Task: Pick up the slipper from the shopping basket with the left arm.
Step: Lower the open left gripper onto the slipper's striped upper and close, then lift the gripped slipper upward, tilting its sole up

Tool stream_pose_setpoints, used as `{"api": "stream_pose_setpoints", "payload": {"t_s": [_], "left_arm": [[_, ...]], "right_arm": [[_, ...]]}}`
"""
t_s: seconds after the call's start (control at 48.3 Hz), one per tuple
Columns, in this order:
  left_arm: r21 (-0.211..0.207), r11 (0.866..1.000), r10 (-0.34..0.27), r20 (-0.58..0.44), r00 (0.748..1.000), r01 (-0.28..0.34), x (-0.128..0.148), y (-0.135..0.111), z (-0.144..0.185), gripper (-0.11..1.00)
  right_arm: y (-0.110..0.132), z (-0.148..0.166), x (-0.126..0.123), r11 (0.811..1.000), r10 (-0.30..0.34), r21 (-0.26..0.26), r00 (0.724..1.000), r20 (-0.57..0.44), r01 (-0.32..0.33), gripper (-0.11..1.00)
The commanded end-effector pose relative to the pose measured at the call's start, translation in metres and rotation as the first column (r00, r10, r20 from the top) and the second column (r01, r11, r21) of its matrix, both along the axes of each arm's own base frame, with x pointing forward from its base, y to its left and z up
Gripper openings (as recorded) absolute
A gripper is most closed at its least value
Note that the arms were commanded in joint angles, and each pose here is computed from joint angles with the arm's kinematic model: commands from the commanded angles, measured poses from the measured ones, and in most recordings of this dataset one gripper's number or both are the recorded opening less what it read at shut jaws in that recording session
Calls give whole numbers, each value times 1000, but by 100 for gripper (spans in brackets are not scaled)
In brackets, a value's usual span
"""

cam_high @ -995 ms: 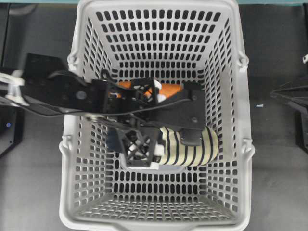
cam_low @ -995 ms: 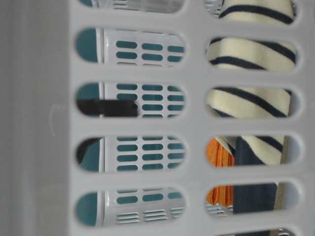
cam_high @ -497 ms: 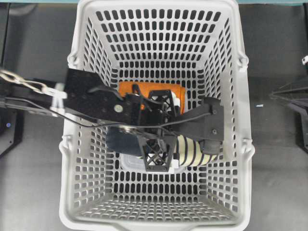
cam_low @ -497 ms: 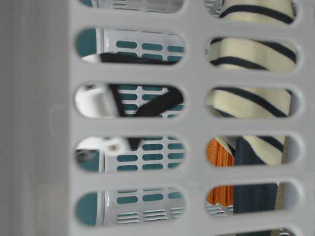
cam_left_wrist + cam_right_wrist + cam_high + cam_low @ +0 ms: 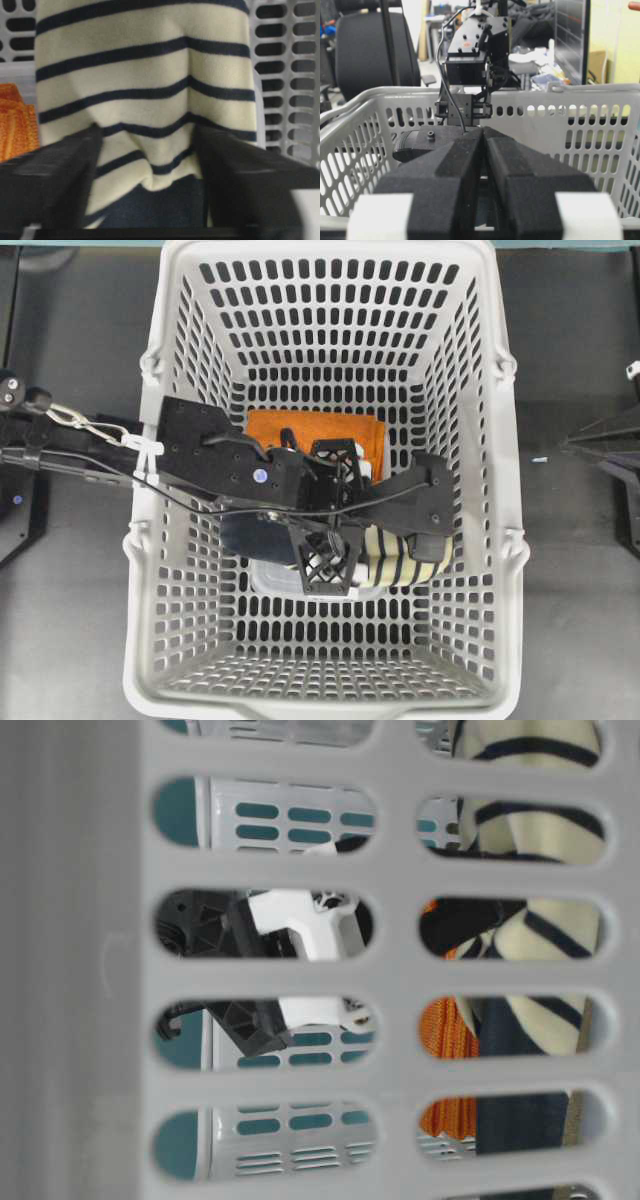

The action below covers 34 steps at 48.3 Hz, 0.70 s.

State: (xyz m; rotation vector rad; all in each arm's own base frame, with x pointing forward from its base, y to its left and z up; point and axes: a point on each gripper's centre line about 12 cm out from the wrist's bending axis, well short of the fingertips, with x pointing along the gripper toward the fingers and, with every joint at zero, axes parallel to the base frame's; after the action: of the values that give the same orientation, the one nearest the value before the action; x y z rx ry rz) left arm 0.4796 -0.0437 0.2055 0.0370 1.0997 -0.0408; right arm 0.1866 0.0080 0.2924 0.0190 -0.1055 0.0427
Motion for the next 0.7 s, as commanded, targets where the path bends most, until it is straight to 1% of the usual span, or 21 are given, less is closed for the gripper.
{"api": "stream_pose_setpoints", "payload": {"t_s": [0.0,0.124,0.186,0.29,0.518,0.601,0.684], "left_arm": [[3,1000,-1,25,1000,1,-1,1,14,53],[1,1000,0,56,998,0,-6,2,42,17],[2,1000,-3,72,997,3,-8,2,59,7],[7,1000,-12,88,996,11,-13,1,93,5],[4,1000,-8,149,989,8,-24,2,183,5],[2,1000,-5,152,988,4,-27,3,206,5],[5,1000,-3,120,993,3,-27,3,211,5]], "right_arm": [[1,2,1,1000,3,5,1000,6,-3,-2],[1,2,1,1000,3,5,1000,4,-3,-2],[1,2,1,1000,3,5,1000,6,-3,-2],[1,2,1,1000,3,5,1000,3,-3,-2],[0,1,1,1000,2,10,1000,-4,-2,-2],[0,0,1,1000,2,10,1000,-5,-2,-2],[0,0,1,1000,2,10,1000,-7,-2,-2]]}}
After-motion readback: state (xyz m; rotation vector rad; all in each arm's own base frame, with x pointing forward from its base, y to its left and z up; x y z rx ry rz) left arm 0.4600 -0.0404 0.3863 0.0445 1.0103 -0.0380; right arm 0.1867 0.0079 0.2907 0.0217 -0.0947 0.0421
